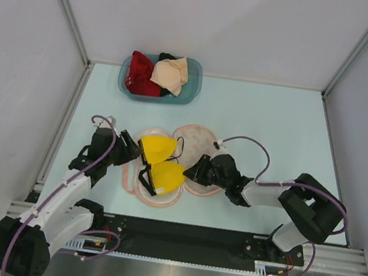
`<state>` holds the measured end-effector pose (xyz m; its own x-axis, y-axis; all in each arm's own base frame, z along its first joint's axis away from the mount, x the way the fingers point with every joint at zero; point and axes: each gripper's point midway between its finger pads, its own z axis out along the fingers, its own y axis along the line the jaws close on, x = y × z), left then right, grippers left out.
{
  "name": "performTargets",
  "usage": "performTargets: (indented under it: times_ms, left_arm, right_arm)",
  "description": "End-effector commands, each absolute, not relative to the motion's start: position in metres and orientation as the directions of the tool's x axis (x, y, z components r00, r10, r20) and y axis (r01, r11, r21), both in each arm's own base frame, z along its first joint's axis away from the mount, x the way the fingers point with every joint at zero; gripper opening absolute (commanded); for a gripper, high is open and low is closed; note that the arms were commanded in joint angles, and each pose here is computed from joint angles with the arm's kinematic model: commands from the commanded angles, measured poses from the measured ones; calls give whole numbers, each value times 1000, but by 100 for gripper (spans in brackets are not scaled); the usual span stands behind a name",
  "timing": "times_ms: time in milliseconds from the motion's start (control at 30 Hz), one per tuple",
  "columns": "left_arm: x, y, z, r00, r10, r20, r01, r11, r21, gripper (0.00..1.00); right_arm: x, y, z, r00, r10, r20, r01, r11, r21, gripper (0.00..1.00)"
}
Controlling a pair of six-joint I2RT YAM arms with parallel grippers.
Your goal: Place the bra in the laundry bag and zip it closed
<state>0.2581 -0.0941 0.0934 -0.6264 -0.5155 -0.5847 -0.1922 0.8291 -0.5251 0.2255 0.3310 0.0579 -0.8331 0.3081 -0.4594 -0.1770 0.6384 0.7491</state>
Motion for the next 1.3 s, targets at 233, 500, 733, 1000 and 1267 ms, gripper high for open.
performTargets:
  times_ms: [233, 500, 733, 1000, 1267]
  left_arm:
    - [254, -118, 119, -675, -453, -583, -58, 820, -570, 57]
    - [236, -153, 140, -667, -365, -649, 63, 840, -538, 58]
    - [215, -170, 154, -659, -362, -660, 132, 808, -574, 59]
    - [206, -178, 151, -685, -333, -648, 153, 803, -575, 59]
    - [203, -174, 152, -680, -324, -657, 156, 812, -562, 60]
  right_arm:
    - [198, 325, 78, -876, 221, -429, -216, 615, 758, 65]
    - [216, 236, 104, -739, 261, -621, -149, 836, 528, 86]
    - [240, 138, 105, -615, 316, -723, 48, 929, 366, 81]
    - [254, 136, 65, -646, 368, -669, 16, 882, 470, 70]
    - [270, 152, 50, -650, 338, -681, -50, 875, 482, 65]
